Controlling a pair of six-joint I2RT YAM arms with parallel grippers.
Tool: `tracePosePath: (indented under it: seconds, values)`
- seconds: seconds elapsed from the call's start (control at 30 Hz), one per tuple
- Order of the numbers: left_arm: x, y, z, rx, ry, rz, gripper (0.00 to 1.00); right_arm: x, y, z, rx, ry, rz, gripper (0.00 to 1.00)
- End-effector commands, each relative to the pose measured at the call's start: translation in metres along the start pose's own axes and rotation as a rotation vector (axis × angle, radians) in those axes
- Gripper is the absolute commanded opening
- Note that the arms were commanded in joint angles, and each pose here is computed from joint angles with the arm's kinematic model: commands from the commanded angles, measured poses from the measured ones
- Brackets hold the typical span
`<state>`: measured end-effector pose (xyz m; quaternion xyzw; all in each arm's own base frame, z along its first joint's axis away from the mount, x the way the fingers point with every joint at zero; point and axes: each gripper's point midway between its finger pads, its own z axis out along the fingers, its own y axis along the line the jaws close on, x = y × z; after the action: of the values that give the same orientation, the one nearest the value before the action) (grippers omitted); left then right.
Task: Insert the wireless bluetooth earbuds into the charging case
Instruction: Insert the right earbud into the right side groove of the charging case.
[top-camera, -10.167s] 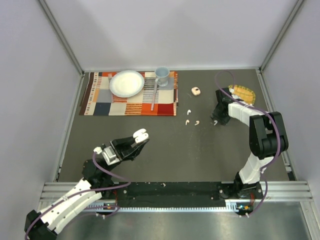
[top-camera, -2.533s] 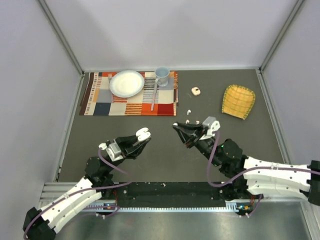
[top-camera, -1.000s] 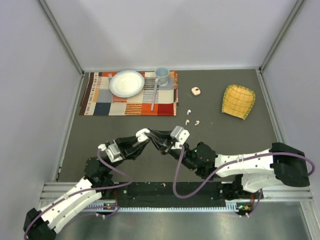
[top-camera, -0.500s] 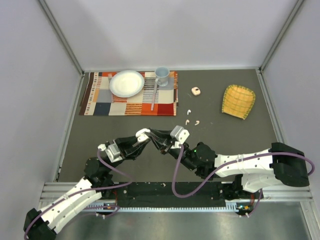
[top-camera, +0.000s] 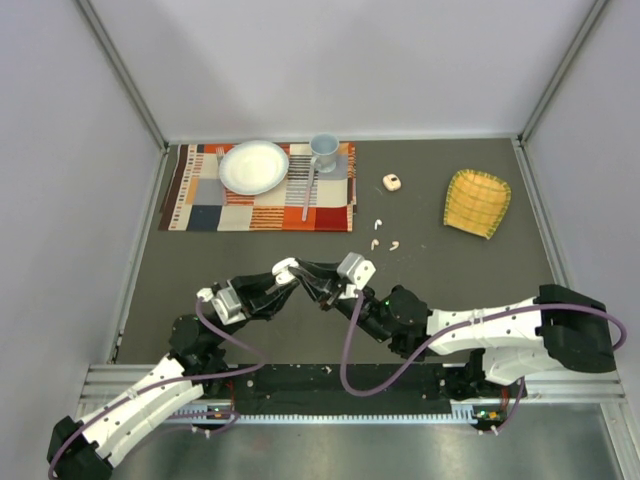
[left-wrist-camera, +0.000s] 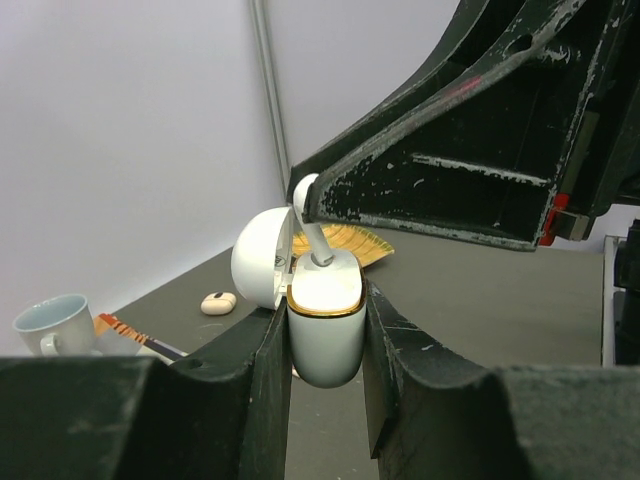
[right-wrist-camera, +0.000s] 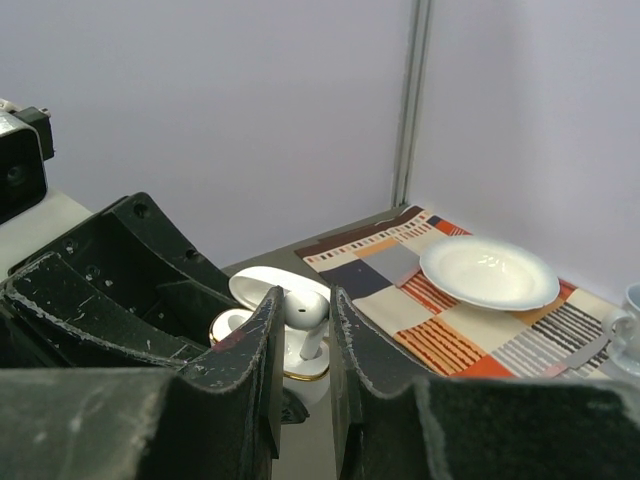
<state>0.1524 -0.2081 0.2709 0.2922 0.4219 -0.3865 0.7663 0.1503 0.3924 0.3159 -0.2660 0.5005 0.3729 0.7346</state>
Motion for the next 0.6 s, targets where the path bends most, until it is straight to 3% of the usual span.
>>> tracePosePath:
  seconds: [0.0, 0.37, 0.57]
  values:
    - [0.009, 0.000, -0.008, -0.014, -0.011, -0.006, 0.00, -0.011, 0.014, 0.007, -0.024, -0.027, 0.024, 0.00]
    - [0.004, 0.004, -0.008, -0.036, -0.035, -0.005, 0.00, 0.008, 0.010, 0.002, 0.054, 0.019, -0.161, 0.00]
    - [0.005, 0.003, -0.008, -0.036, -0.033, -0.007, 0.00, 0.003, -0.001, 0.000, 0.135, -0.002, -0.172, 0.00]
